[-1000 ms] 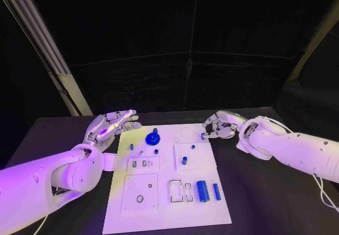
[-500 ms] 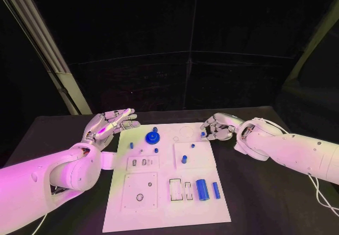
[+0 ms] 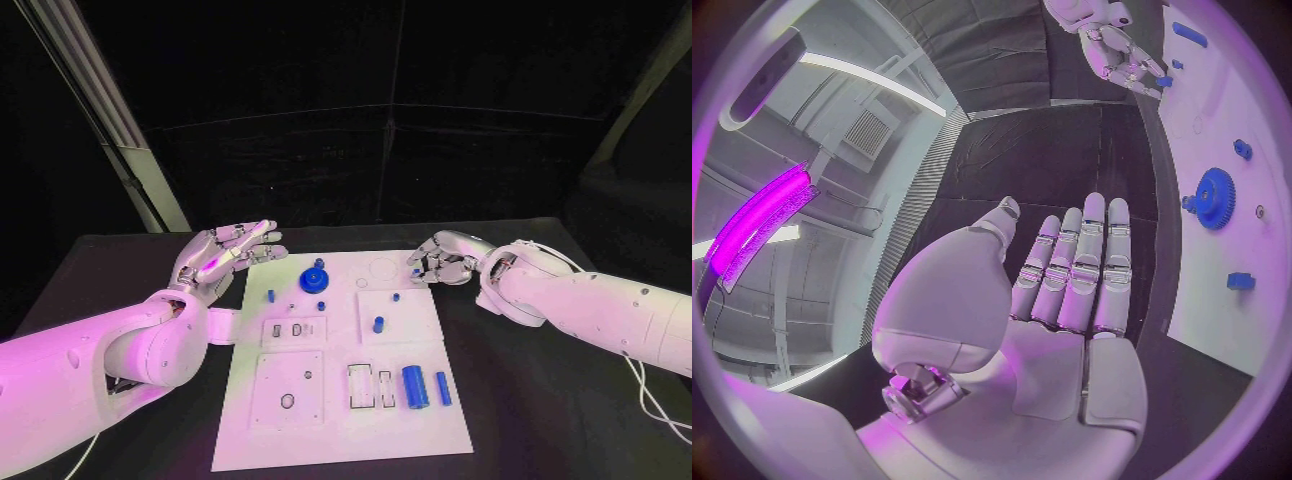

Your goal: Assemble the parts on the task board

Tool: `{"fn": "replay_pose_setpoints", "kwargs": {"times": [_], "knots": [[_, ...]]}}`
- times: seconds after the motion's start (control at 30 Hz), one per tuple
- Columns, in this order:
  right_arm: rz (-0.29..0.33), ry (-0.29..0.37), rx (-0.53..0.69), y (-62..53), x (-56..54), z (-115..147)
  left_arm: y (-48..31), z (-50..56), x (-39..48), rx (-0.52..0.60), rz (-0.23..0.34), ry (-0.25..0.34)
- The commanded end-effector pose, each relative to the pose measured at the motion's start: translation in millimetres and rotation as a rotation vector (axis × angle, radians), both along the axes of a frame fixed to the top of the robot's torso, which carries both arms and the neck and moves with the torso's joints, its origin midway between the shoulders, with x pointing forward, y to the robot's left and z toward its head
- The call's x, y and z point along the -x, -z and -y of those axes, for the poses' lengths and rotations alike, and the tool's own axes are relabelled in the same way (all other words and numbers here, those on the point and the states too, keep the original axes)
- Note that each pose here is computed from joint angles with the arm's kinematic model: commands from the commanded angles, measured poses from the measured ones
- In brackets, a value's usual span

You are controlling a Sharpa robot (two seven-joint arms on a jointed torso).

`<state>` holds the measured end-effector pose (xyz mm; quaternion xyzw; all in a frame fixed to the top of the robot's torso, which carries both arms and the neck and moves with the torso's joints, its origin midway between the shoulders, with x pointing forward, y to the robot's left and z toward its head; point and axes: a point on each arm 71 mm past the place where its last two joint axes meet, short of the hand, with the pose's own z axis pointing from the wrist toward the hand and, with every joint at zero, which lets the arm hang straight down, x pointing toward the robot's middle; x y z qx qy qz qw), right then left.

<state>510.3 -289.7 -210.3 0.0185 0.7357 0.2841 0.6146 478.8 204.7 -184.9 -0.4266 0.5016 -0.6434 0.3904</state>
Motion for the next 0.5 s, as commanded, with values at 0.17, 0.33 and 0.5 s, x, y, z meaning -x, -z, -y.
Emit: {"fn": "replay_pose_setpoints", "kwargs": {"times": [0.17, 0.33, 0.5], "knots": [[-0.029, -0.011, 0.006, 2.2, -0.8, -0.1, -1.0, 1.7, 0.0, 0.011, 0.001, 0.018], [-0.03, -0.007, 0.008, 2.9, -1.3, 1.4, -0.7, 3.1, -0.1, 0.011, -0.003, 0.022], [-0.03, -0.007, 0.008, 2.9, -1.3, 1.7, -0.5, 2.9, -0.5, 0.01, -0.004, 0.021]]}}
